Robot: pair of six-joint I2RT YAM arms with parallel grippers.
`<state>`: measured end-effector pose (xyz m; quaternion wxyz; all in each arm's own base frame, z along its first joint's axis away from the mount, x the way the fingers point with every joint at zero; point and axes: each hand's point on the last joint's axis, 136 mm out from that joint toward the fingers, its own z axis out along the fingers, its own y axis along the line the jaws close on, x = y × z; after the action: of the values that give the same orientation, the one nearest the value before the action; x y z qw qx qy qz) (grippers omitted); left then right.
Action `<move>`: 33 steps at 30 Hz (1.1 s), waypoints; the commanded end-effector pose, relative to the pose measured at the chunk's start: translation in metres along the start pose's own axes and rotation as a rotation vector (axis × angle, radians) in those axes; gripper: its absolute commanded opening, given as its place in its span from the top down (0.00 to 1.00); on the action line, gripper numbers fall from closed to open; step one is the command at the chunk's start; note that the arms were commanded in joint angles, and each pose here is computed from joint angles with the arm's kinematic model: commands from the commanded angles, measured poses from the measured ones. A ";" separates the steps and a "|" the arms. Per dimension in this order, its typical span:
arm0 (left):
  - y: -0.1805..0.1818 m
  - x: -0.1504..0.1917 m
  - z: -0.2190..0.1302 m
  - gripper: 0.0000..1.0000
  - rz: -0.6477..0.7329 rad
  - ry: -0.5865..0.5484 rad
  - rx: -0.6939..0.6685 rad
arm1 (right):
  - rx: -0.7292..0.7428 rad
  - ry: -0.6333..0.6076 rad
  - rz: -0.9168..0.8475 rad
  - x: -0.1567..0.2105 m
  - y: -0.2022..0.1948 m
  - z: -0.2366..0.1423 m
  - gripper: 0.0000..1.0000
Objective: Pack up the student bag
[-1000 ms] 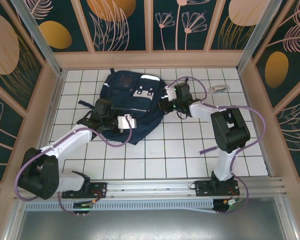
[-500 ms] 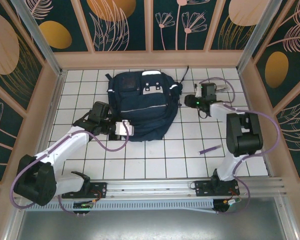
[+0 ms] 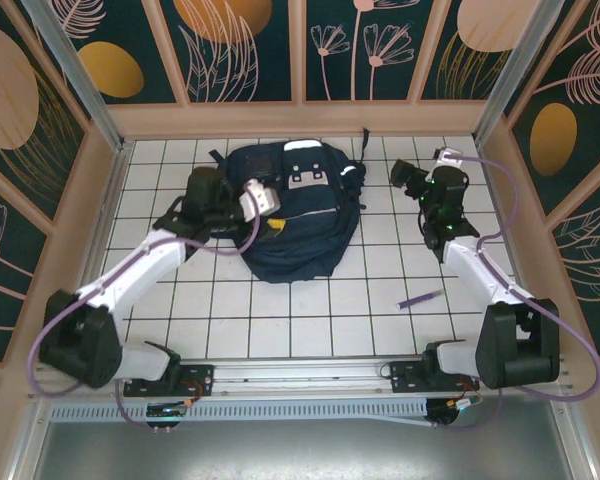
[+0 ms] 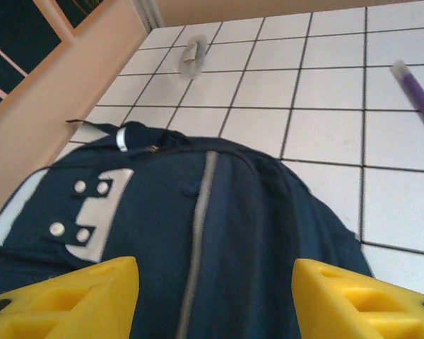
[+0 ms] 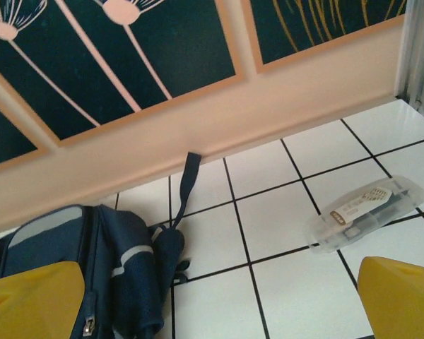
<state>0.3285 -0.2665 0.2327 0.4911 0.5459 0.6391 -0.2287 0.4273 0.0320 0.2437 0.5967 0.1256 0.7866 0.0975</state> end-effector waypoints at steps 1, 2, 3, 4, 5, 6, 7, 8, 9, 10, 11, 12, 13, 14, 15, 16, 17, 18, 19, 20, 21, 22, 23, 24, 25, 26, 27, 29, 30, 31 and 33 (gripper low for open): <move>-0.013 0.008 0.023 0.37 0.026 0.076 0.083 | -0.031 0.008 0.033 -0.008 0.003 0.000 0.02; -0.016 0.014 0.029 0.34 0.049 0.102 0.086 | -0.064 0.011 0.031 -0.006 0.008 -0.001 0.02; -0.018 0.021 0.035 0.33 0.062 0.126 0.087 | -0.076 0.003 0.024 -0.007 0.010 -0.002 0.02; -0.017 0.029 0.040 0.33 0.068 0.155 0.080 | -0.122 0.017 0.010 -0.002 0.017 -0.004 0.03; -0.014 0.036 0.045 0.33 0.072 0.188 0.063 | -0.155 0.024 -0.010 0.000 0.022 -0.005 0.03; -0.011 0.042 0.049 0.33 0.070 0.212 0.047 | -0.183 0.039 -0.029 0.005 0.027 -0.006 0.04; -0.006 0.048 0.053 0.33 0.066 0.238 0.025 | -0.217 0.056 -0.055 0.010 0.033 -0.006 0.04; -0.002 0.053 0.056 0.34 0.068 0.259 0.011 | -0.247 0.076 -0.082 0.015 0.038 -0.006 0.05; 0.000 0.057 0.059 0.33 0.074 0.277 0.002 | -0.263 0.092 -0.104 0.020 0.041 -0.006 0.05; 0.002 0.063 0.062 0.33 0.081 0.300 -0.006 | -0.282 0.104 -0.125 0.023 0.045 -0.006 0.05; 0.003 0.069 0.064 0.32 0.093 0.325 -0.008 | -0.293 0.112 -0.141 0.026 0.048 -0.006 0.05; 0.004 0.075 0.067 0.32 0.099 0.346 -0.011 | -0.299 0.115 -0.151 0.027 0.049 -0.006 0.05; 0.007 0.080 0.069 0.33 0.100 0.371 -0.027 | -0.308 0.116 -0.159 0.028 0.052 -0.007 0.05; 0.012 0.084 0.070 0.33 0.099 0.391 -0.049 | -0.320 0.113 -0.165 0.027 0.054 -0.007 0.05; 0.017 0.084 0.070 0.34 0.097 0.397 -0.073 | -0.335 0.113 -0.169 0.028 0.057 -0.007 0.05; 0.019 0.087 0.073 0.36 0.094 0.406 -0.083 | -0.354 0.113 -0.176 0.028 0.061 -0.008 0.05; 0.019 0.093 0.077 0.37 0.089 0.415 -0.076 | -0.368 0.116 -0.184 0.029 0.064 -0.008 0.05; 0.015 0.093 0.079 0.37 0.095 0.407 -0.055 | -0.379 0.119 -0.193 0.030 0.066 -0.008 0.05; 0.006 0.094 0.080 0.37 0.113 0.398 -0.007 | -0.387 0.125 -0.202 0.032 0.067 -0.007 0.05; -0.002 0.095 0.081 0.35 0.124 0.387 0.034 | -0.394 0.132 -0.209 0.034 0.069 -0.007 0.05; -0.012 0.094 0.081 0.32 0.136 0.368 0.081 | -0.401 0.136 -0.217 0.035 0.070 -0.007 0.05; -0.020 0.095 0.080 0.28 0.145 0.353 0.119 | -0.412 0.141 -0.229 0.037 0.071 -0.007 0.05; -0.026 0.095 0.079 0.27 0.145 0.340 0.145 | -0.418 0.141 -0.237 0.038 0.072 -0.007 0.05; -0.032 0.094 0.078 0.25 0.145 0.330 0.167 | -0.424 0.141 -0.246 0.039 0.072 -0.007 0.05; -0.036 0.095 0.077 0.23 0.145 0.325 0.184 | -0.432 0.137 -0.255 0.040 0.073 -0.009 0.05; -0.039 0.097 0.075 0.23 0.146 0.325 0.192 | -0.443 0.135 -0.264 0.041 0.075 -0.010 0.05; -0.040 0.100 0.075 0.23 0.149 0.333 0.190 | -0.454 0.131 -0.275 0.042 0.076 -0.012 0.05; -0.031 0.108 0.075 0.25 0.153 0.374 0.142 | -0.464 0.122 -0.287 0.042 0.078 -0.013 0.05; -0.022 0.113 0.076 0.28 0.148 0.408 0.097 | -0.472 0.118 -0.294 0.043 0.080 -0.014 0.05; -0.013 0.118 0.077 0.33 0.140 0.441 0.051 | -0.477 0.115 -0.298 0.043 0.081 -0.015 0.05; 0.004 0.127 0.081 0.38 0.117 0.494 -0.026 | -0.483 0.113 -0.303 0.044 0.083 -0.015 0.06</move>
<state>0.3511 -0.2833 0.0993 0.3442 0.6379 0.6816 -0.1005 0.4125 0.1162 0.2268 0.5589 -0.1170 0.7973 0.1956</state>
